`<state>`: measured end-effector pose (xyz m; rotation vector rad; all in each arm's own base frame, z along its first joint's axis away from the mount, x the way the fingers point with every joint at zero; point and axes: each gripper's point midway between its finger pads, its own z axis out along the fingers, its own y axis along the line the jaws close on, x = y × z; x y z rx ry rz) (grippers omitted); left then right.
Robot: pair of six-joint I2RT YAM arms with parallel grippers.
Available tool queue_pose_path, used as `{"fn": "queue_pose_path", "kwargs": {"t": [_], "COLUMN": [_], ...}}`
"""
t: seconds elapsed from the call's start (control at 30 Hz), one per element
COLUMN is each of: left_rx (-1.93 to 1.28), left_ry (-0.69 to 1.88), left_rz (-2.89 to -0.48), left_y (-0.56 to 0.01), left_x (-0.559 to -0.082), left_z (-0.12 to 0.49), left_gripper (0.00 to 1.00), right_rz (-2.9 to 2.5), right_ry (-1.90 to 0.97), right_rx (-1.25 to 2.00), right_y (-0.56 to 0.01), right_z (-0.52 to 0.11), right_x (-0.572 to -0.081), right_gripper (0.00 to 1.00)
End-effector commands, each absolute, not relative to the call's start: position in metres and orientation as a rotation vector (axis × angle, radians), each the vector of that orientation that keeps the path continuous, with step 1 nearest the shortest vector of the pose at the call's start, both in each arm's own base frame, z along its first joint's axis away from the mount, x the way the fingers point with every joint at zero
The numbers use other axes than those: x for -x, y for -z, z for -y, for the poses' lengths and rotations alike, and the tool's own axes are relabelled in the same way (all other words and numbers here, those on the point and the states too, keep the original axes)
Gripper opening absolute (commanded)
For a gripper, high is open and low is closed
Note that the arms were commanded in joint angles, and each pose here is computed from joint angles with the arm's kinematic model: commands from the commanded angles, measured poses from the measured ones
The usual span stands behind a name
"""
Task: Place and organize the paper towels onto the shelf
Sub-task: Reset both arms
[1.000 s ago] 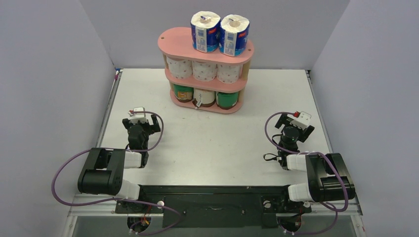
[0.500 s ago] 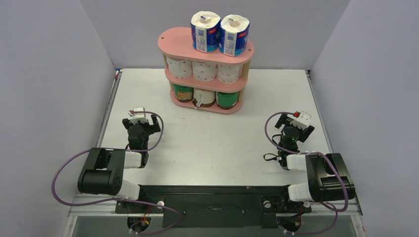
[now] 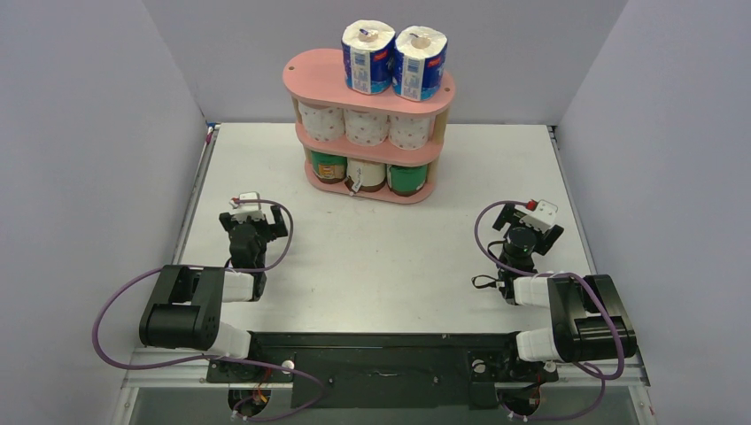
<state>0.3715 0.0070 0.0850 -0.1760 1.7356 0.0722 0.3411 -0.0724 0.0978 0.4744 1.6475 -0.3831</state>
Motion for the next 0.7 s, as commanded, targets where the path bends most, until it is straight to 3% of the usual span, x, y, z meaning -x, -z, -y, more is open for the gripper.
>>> {"fn": "queue_pose_path", "kwargs": {"t": [0.0, 0.67], "left_rx": [0.166, 0.164], "left_ry": [-0.06, -0.054], "left_rz": [-1.685, -1.692], "left_y": [-0.0971, -0.0959], "left_x": [-0.3771, -0.3782], "left_z": [-0.0064, -0.0064], "left_gripper": [0.96, 0.96], "right_rz": [-1.566, -1.568], "right_ry": [0.344, 0.345], "right_rx": [-0.476, -0.476], "right_y": [-0.1207, -0.1201], "right_z": [0.0694, 0.0695], "right_x": [-0.3511, -0.3507], "right_gripper": [0.93, 0.93]}}
